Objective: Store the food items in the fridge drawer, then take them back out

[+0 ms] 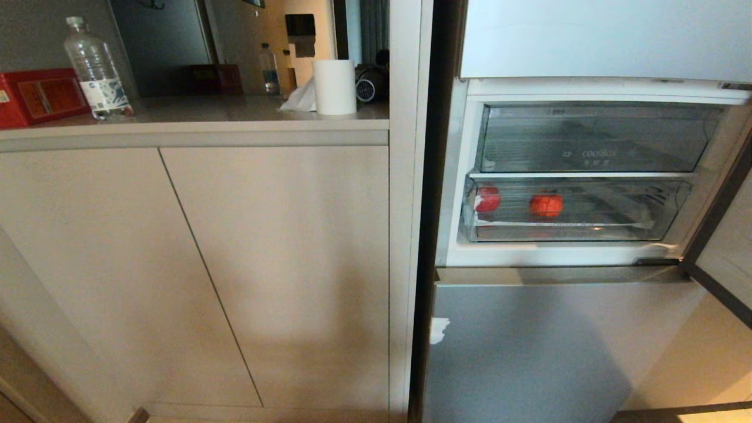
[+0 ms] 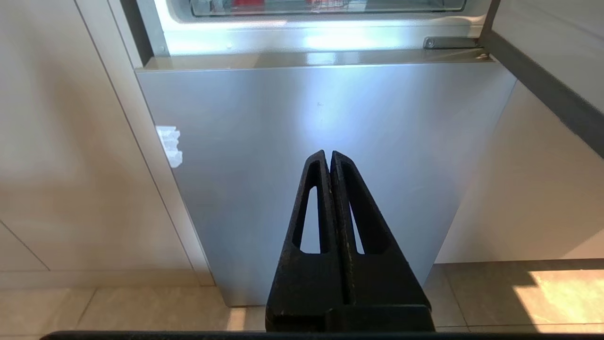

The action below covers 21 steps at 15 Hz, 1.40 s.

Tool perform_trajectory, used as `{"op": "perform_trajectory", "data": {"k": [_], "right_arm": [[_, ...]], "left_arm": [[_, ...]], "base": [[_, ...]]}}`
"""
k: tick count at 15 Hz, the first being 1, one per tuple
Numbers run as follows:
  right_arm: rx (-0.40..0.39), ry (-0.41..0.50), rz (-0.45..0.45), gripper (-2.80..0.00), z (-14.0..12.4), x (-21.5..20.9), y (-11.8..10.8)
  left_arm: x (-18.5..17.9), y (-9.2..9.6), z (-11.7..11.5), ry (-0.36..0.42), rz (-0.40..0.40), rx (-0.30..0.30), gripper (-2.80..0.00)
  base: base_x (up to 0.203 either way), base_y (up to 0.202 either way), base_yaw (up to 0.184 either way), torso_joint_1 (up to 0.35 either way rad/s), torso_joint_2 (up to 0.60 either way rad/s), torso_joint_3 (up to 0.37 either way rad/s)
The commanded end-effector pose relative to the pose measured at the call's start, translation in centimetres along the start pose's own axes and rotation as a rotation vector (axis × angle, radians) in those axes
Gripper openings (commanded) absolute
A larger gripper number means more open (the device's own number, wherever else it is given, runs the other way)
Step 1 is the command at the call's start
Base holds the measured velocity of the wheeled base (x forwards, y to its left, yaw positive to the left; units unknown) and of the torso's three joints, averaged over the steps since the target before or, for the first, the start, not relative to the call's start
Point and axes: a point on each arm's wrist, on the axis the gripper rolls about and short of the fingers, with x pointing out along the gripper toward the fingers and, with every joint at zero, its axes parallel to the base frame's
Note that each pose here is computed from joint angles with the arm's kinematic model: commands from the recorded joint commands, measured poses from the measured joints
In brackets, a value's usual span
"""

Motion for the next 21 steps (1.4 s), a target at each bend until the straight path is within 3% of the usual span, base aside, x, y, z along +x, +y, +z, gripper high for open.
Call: {"op": "perform_trajectory", "data": {"k": [1, 5, 8, 11, 14, 18, 19, 21], "right_arm": [[-0.014, 0.003, 0.003, -2.8, 0.0, 0.0, 0.0], [-0.067, -0.002, 0.001, -2.8, 0.1, 0.0, 0.0], [-0.041, -0.041, 0.002, -2.8, 2.9, -0.5, 0.1], [0.024, 0.12, 0.019, -2.8, 6.6, 1.9, 0.3], [0.089, 0.301, 0.105, -2.8, 9.7, 7.3, 0.9], [0.129, 0.445, 0.216, -2.8, 10.9, 16.4, 2.0], [0.128, 0.458, 0.256, 0.0, 10.8, 18.5, 2.7], [0.118, 0.473, 0.345, 0.0, 10.5, 22.3, 4.9]], "left_arm": [[0.0, 0.0, 0.0, -0.002, 0.0, 0.0, -2.8], [0.0, 0.0, 0.0, -0.002, 0.0, 0.0, -2.8], [0.0, 0.0, 0.0, 0.0, 0.0, 0.0, -2.8], [0.0, 0.0, 0.0, -0.002, 0.0, 0.0, -2.8], [0.0, 0.0, 0.0, -0.002, 0.0, 0.0, -2.8], [0.0, 0.0, 0.0, -0.002, 0.0, 0.0, -2.8], [0.0, 0.0, 0.0, -0.002, 0.0, 0.0, -2.8], [0.0, 0.0, 0.0, -0.002, 0.0, 0.0, -2.8]], "base": [[0.0, 0.0, 0.0, -0.08, 0.17, 0.09], [0.0, 0.0, 0.0, -0.019, 0.05, 0.025], [0.0, 0.0, 0.0, 0.0, 0.0, 0.0], [0.0, 0.0, 0.0, 0.0, 0.0, 0.0], [0.0, 0.0, 0.0, 0.0, 0.0, 0.0], [0.0, 0.0, 0.0, 0.0, 0.0, 0.0], [0.0, 0.0, 0.0, 0.0, 0.0, 0.0], [0.0, 0.0, 0.0, 0.0, 0.0, 0.0]]}}
